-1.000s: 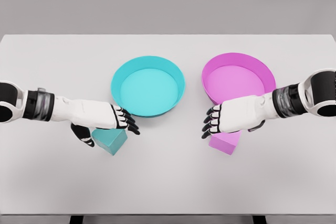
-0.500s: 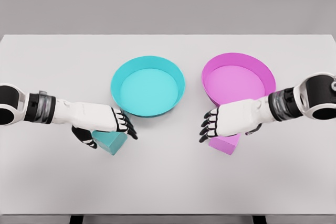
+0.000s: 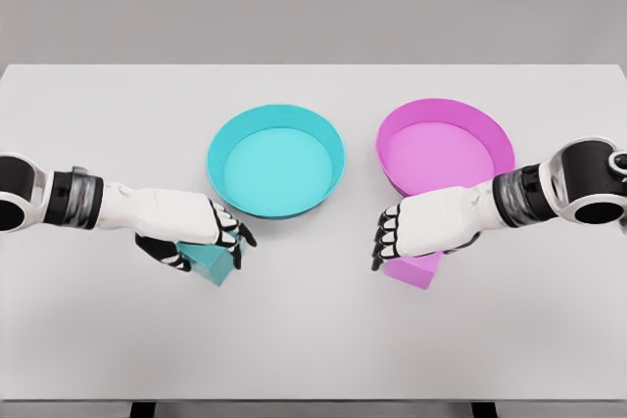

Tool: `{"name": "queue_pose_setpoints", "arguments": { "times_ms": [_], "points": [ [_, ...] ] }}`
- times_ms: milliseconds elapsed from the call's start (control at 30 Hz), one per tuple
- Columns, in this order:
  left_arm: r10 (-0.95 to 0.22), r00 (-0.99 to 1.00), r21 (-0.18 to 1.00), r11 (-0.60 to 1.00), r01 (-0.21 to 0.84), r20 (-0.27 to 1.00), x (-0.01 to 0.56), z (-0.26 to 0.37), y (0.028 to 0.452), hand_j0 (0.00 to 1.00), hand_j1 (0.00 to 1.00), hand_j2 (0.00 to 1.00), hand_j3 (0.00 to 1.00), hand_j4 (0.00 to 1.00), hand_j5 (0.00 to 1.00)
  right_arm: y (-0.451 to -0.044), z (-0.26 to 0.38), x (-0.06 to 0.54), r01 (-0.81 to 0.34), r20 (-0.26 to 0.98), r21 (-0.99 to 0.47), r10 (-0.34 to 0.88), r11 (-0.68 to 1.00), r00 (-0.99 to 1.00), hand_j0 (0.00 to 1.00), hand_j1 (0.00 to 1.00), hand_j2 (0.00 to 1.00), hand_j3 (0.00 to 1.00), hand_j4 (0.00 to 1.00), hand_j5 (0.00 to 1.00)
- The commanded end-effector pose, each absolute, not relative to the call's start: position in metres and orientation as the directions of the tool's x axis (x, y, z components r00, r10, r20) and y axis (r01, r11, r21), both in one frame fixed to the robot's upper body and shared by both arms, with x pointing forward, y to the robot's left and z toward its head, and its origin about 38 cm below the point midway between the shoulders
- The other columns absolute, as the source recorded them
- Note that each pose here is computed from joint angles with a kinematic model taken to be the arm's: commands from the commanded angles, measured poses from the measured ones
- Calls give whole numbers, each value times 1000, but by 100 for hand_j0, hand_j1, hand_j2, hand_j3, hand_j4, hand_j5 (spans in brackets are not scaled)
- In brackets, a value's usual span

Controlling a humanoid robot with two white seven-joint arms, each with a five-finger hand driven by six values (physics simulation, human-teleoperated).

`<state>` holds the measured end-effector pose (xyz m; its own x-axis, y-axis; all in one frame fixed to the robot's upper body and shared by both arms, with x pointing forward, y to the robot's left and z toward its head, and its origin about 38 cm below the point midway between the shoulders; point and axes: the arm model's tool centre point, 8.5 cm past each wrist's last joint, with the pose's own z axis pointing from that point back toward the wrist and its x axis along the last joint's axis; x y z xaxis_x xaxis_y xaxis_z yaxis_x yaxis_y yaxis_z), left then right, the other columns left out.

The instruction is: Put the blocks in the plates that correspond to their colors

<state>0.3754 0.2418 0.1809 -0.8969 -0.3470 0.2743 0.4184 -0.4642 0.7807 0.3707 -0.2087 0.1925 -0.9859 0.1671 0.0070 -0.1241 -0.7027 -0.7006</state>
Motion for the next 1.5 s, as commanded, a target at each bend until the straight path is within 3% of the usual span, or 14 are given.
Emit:
{"name": "queue_pose_setpoints", "arguments": {
  "times_ms": [0, 233, 800, 1267, 1467],
  "points": [
    [-327, -904, 788, -461, 407, 275, 371, 186, 237, 63, 63, 63, 63, 63, 63, -208, 193, 371, -127, 10, -703, 169, -700, -986, 77, 77, 77, 77, 77, 77],
    [-308, -918, 807, -458, 372, 248, 366, 201, 237, 64, 64, 64, 64, 64, 64, -208, 194, 371, -126, 8, -706, 170, -697, -985, 63, 63, 63, 63, 63, 63],
    [-307, -929, 848, -419, 326, 205, 377, 235, 237, 65, 65, 65, 65, 65, 65, -209, 209, 377, -141, 17, -736, 190, -662, -982, 63, 63, 63, 63, 63, 63],
    [-363, -911, 876, -353, 327, 194, 412, 244, 236, 66, 66, 66, 66, 66, 66, -233, 252, 414, -203, 18, -824, 333, -530, -943, 63, 63, 63, 63, 63, 63],
    [-395, -895, 886, -313, 341, 205, 433, 245, 233, 66, 66, 66, 66, 66, 66, -273, 269, 445, -303, 83, -865, 481, -400, -873, 63, 63, 63, 63, 63, 63]
  ]
}}
